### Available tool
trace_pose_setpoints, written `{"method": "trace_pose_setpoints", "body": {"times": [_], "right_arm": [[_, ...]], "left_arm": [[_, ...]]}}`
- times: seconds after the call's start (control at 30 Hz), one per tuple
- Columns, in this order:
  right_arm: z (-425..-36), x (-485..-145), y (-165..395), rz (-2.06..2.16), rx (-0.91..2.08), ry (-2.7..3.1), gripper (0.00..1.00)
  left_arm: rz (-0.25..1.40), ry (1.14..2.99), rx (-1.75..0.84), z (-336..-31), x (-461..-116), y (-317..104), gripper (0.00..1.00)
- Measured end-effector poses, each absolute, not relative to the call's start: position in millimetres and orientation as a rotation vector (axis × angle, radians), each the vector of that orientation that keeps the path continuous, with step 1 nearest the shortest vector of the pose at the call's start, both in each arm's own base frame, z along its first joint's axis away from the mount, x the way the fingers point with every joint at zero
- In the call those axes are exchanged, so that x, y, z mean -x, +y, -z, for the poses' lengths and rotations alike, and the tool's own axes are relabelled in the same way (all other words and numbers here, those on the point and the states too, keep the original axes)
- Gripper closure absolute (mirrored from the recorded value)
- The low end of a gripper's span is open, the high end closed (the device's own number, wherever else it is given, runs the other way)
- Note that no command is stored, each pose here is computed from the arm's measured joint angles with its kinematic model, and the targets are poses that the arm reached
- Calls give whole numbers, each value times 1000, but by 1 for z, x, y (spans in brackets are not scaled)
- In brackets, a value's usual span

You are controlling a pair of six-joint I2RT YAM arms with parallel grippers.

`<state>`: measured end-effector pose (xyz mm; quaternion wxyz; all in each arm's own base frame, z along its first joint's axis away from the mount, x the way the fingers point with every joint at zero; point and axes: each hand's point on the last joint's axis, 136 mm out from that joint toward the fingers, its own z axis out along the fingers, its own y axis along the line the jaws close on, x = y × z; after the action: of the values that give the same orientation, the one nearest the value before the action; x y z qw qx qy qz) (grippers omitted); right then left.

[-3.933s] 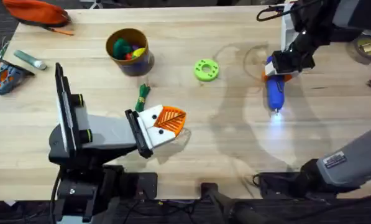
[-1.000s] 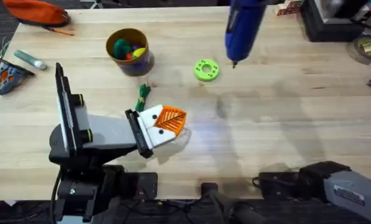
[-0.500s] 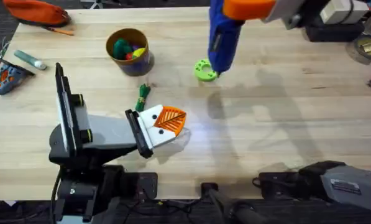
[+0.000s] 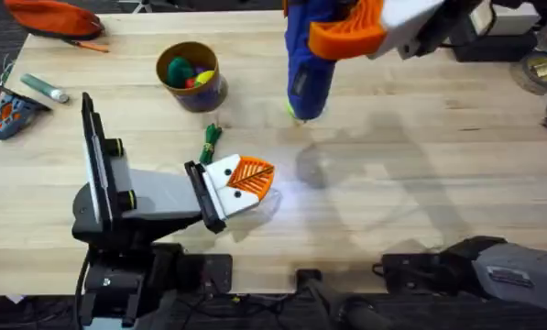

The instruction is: Pick up the gripper from the table and insert it into the empty holder that is missing its gripper. Then pick up a screw, insert it into the mounting hole, and use the screwdriver to tighten it. Finally, clean up the table by picking up the vegetable and placing it into the bucket.

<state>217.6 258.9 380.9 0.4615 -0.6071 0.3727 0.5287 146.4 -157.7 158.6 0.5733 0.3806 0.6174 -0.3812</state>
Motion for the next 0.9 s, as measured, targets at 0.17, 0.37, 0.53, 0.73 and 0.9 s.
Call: {"method": "trace_pose_setpoints", "body": {"times": [0.17,0.37,0.53,0.73,0.9], "right_arm": [[-382,-210,265,-1308,1518,879,993],[-384,-201,273,-1312,1545,829,993],[-388,-192,280,-1297,1576,750,993],[-391,-175,291,-1320,1615,672,993],[-394,-165,297,-1322,1638,610,993]], "left_arm": [[893,1447,-892,-159,-146,-158,985],[893,1447,-892,-159,-146,-158,985],[893,1447,-892,-159,-146,-158,985],[893,1447,-892,-159,-146,-158,985],[893,1447,-892,-159,-146,-158,985]]}}
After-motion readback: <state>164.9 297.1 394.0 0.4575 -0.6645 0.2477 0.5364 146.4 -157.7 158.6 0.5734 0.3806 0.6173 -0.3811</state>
